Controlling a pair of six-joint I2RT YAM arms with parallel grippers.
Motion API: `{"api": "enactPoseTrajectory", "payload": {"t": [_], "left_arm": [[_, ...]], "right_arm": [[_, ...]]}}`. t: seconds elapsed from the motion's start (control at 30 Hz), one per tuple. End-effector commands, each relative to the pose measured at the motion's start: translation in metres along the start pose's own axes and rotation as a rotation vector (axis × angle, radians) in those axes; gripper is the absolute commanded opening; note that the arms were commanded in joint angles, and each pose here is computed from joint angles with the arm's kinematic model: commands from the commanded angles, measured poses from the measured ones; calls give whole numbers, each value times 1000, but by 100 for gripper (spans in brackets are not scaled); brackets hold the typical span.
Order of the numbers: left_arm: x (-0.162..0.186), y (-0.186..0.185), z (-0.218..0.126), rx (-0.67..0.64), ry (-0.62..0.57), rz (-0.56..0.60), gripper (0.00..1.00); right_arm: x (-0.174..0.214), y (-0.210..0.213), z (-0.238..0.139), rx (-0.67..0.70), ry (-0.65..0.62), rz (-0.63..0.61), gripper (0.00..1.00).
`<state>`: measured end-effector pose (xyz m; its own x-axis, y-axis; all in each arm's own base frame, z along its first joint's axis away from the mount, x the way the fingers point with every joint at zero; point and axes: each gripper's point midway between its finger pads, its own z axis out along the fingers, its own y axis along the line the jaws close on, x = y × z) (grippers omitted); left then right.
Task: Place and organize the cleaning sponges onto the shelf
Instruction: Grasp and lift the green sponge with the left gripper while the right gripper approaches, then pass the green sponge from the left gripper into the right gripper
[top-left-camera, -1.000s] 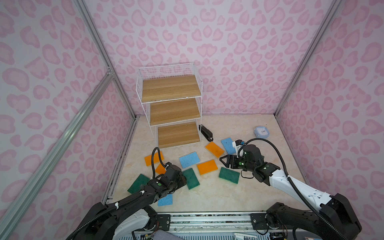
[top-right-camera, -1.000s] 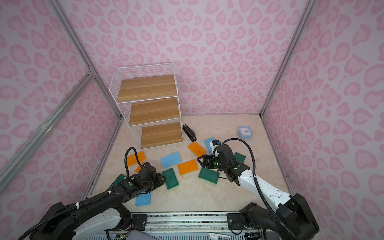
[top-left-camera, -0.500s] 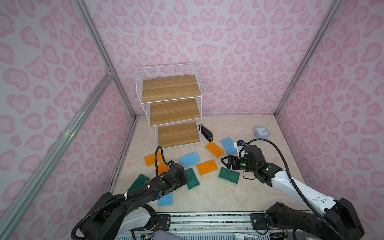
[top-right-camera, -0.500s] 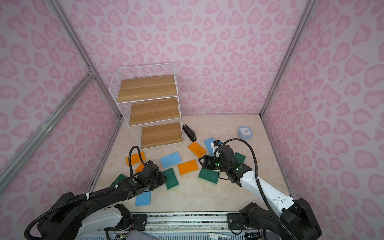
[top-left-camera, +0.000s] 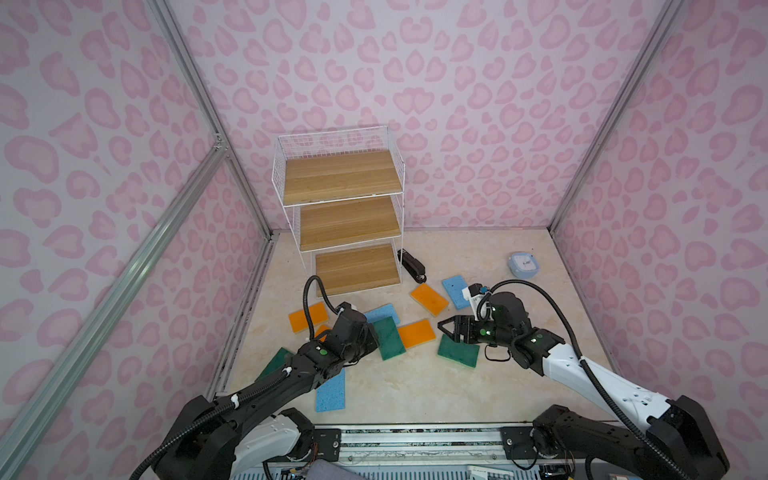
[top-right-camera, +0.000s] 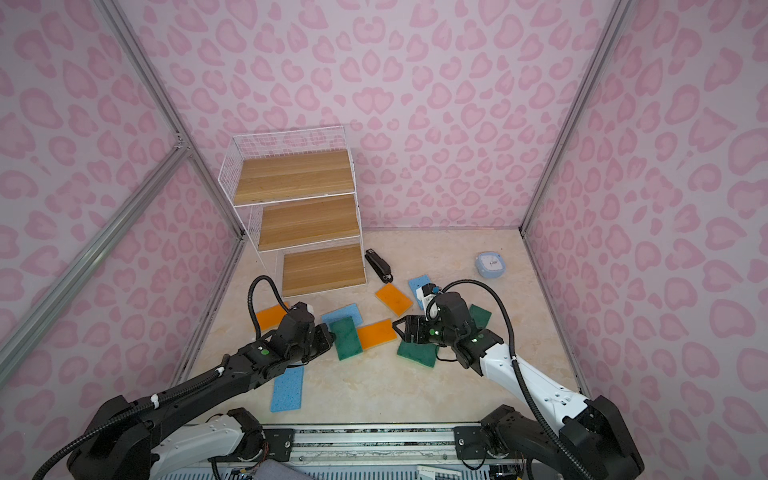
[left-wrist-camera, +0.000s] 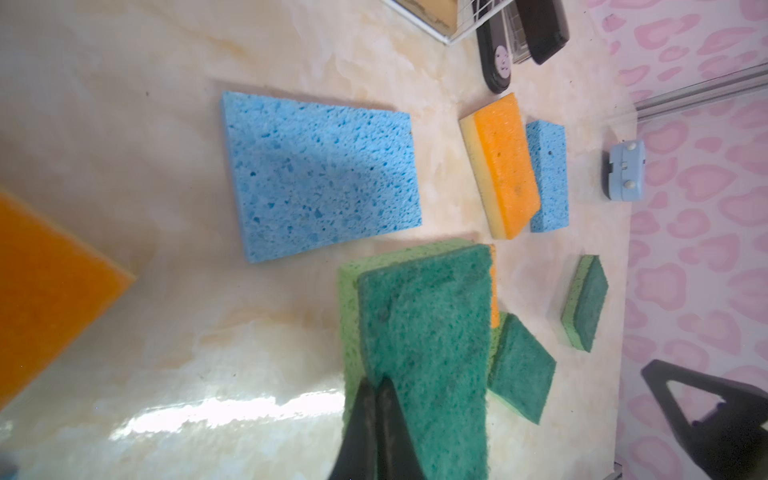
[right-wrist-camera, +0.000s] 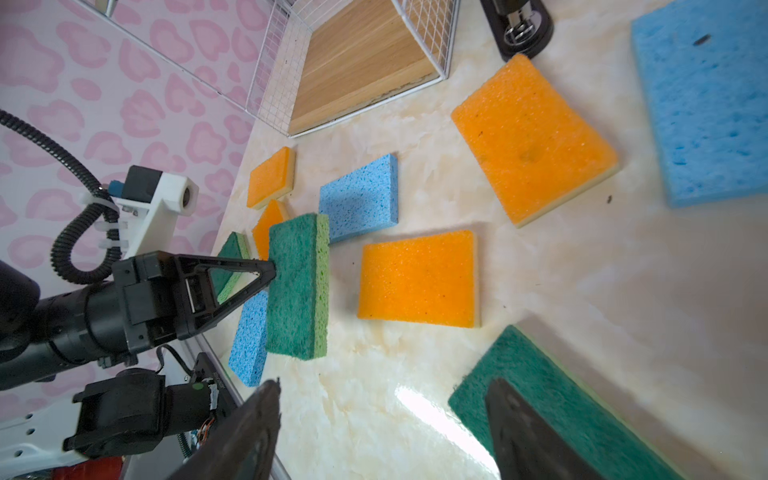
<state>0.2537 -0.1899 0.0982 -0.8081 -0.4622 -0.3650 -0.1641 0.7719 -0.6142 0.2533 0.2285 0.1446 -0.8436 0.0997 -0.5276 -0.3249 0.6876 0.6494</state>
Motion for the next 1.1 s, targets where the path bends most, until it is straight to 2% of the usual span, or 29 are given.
{"api": "enactPoseTrajectory", "payload": {"t": [0.0, 0.13, 0.33, 0.63, 0.8, 1.07], "left_arm": [[-11, -19, -8, 55, -13, 18, 4], [-24, -29, -13, 97, -32, -1, 4], [-37, -44, -18, 164, -40, -29, 3], [-44, -63, -21, 231, -31, -36, 3], [-44, -68, -23, 247, -27, -41, 3], [-45, -71, -25, 262, -27, -45, 4]], "right_arm": [[1, 21, 6, -125, 24, 16, 70], [-1, 36, 15, -190, 32, 44, 65], [1, 53, 32, -244, 69, 59, 50], [5, 71, 52, -228, 104, 7, 52], [3, 74, 59, -226, 115, 3, 43], [1, 77, 65, -231, 118, 6, 40]]}}
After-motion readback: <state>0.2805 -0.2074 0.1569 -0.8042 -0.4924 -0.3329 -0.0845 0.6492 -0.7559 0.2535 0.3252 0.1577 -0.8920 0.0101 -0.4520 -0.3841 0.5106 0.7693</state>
